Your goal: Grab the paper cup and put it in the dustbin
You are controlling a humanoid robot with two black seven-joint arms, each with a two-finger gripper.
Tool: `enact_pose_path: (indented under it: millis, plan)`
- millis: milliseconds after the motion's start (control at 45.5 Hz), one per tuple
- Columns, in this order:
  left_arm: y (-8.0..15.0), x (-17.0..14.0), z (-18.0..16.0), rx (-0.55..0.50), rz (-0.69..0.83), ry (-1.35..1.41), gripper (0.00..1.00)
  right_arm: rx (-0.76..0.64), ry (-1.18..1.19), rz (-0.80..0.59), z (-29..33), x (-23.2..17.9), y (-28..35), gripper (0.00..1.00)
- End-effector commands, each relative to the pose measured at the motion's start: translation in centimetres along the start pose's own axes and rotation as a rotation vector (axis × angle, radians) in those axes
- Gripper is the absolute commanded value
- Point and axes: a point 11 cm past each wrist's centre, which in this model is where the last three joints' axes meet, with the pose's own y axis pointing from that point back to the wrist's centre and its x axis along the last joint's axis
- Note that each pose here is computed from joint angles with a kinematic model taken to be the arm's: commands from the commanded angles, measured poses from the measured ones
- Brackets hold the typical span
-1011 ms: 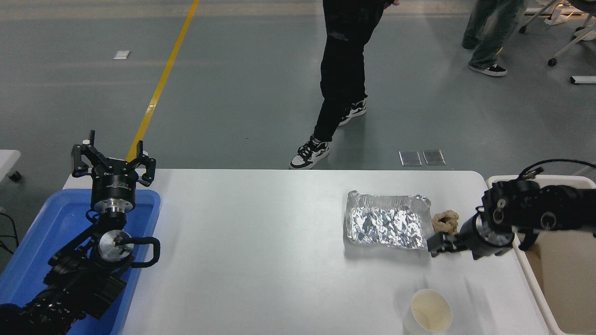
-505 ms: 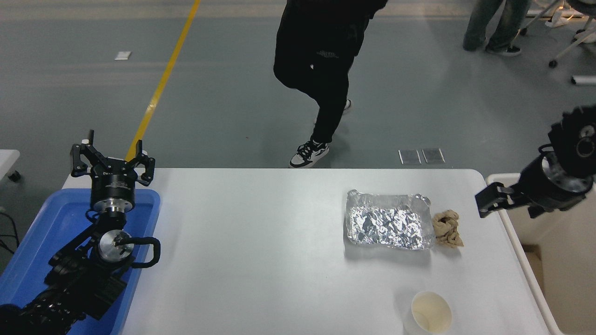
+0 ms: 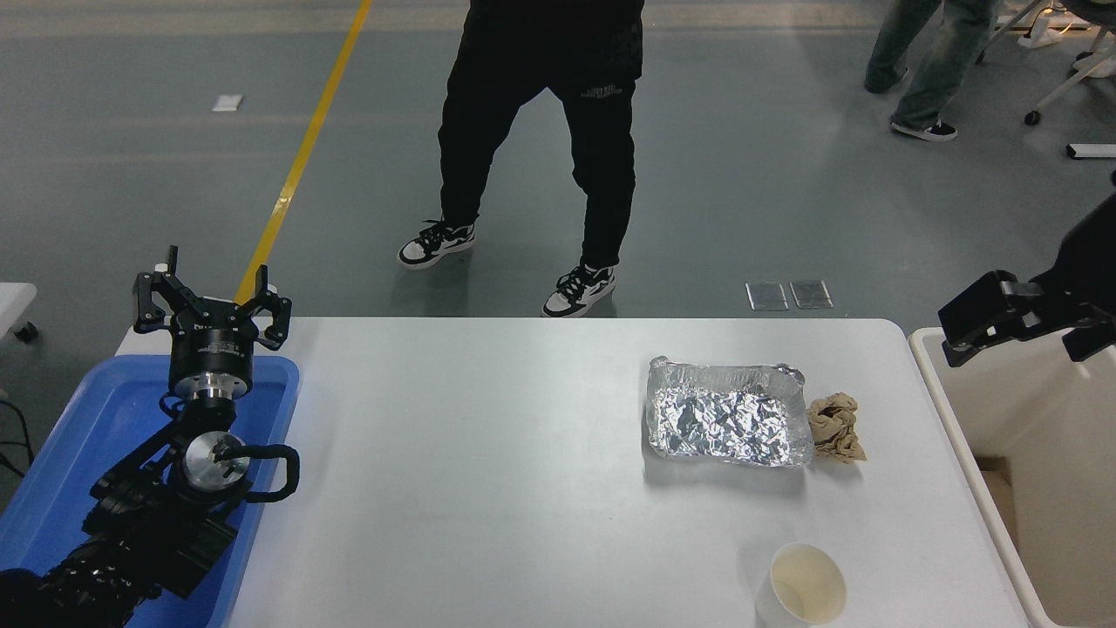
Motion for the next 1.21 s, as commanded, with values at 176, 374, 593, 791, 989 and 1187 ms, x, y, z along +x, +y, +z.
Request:
enact_pose_path:
  millis: [176, 374, 593, 791, 989, 1187]
  plan:
    - [0.0, -0.1, 0.0, -0.001, -0.001, 0.001, 0.99, 0.019, -0.005, -0.102, -3.6, -1.5, -0.7, 1.0]
    - [0.0, 0.0, 0.0, -0.002, 0.001, 0.002, 0.99, 0.044, -0.003, -0.243, -4.0, -3.4, -5.4, 1.0]
    - [0.0, 0.0, 0.0, -0.002, 0.001, 0.002, 0.99, 0.045, -0.03, -0.271, -3.1, -5.5, -11.7, 1.0]
    - [0.0, 0.0, 0.0, -0.001, 0.0, 0.001, 0.99, 0.083, -0.022, -0.235, -3.8, -6.3, -16.6, 1.0]
    - [0.0, 0.0, 0.0, -0.001, 0.0, 0.001, 0.99, 0.1, -0.027, -0.219, -4.1, -7.8, -20.8, 1.0]
    - [0.0, 0.0, 0.0, -0.001, 0.0, 0.001, 0.99, 0.1, -0.012, -0.255, -3.8, -10.9, -24.3, 1.0]
